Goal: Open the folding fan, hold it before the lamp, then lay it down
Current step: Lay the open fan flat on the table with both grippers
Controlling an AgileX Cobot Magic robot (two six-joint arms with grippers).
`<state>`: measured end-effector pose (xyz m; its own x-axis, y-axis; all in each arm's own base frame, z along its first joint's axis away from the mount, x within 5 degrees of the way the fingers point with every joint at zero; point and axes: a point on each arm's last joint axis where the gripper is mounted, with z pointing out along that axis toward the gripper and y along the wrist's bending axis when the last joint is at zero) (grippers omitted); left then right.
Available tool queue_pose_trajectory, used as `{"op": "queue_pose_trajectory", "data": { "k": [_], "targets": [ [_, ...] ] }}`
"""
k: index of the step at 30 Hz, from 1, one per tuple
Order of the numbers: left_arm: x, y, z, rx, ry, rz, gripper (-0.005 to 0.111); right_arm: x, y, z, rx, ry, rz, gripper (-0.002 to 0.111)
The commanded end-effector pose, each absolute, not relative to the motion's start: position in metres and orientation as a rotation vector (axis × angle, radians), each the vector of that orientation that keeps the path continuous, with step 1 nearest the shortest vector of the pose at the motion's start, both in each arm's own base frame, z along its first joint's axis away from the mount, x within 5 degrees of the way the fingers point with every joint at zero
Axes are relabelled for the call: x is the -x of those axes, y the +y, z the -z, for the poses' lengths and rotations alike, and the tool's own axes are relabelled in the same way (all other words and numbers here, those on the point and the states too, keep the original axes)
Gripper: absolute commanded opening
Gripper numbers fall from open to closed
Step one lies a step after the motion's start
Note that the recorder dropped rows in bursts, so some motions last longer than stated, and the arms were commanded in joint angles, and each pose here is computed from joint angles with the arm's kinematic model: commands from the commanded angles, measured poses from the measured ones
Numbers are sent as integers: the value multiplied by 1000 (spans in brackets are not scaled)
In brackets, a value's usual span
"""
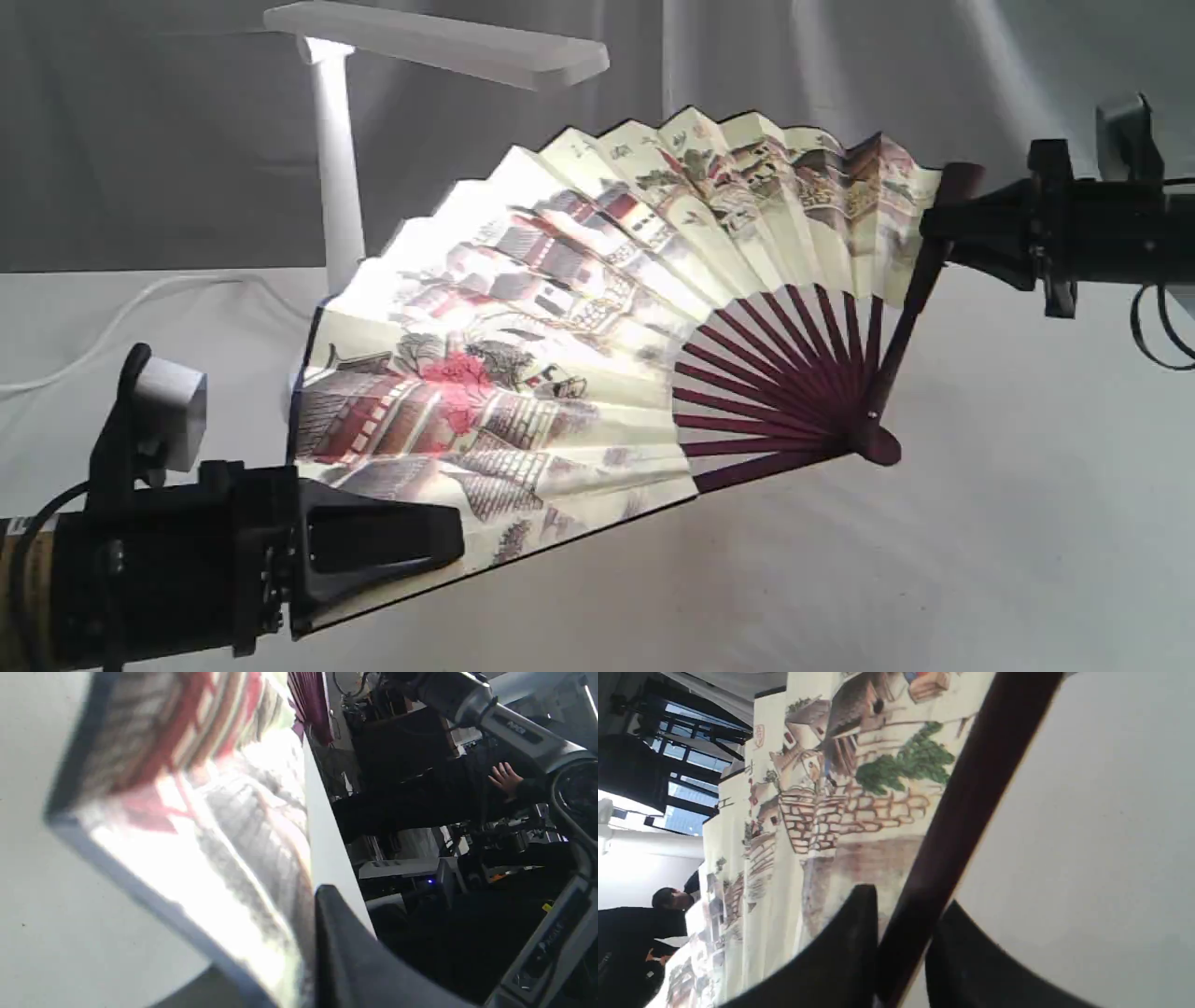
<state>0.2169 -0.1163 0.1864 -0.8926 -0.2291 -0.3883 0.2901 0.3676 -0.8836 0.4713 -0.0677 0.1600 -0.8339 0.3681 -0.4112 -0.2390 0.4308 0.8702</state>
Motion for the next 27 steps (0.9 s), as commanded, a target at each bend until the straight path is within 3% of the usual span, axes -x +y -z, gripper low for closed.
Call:
{"op": "queue_pose_trajectory", "data": {
  "k": [1, 6, 16, 27],
  "targets": [
    [-229, -120, -193, -57, 2046, 1625, 0, -457, -89, -139, -20, 2197, -1290, 0],
    [-239, -120, -172, -17, 2042, 1609, 0, -440, -110, -122, -82, 2198, -1282, 0],
    [-277, -129, -127, 48, 2107, 1658, 0, -433, -103, -110, -29, 2291, -1245, 0],
    [-284, -125, -75, 195, 2174, 1588, 0, -431, -115, -84, -288, 2405, -1014, 0]
  ]
}}
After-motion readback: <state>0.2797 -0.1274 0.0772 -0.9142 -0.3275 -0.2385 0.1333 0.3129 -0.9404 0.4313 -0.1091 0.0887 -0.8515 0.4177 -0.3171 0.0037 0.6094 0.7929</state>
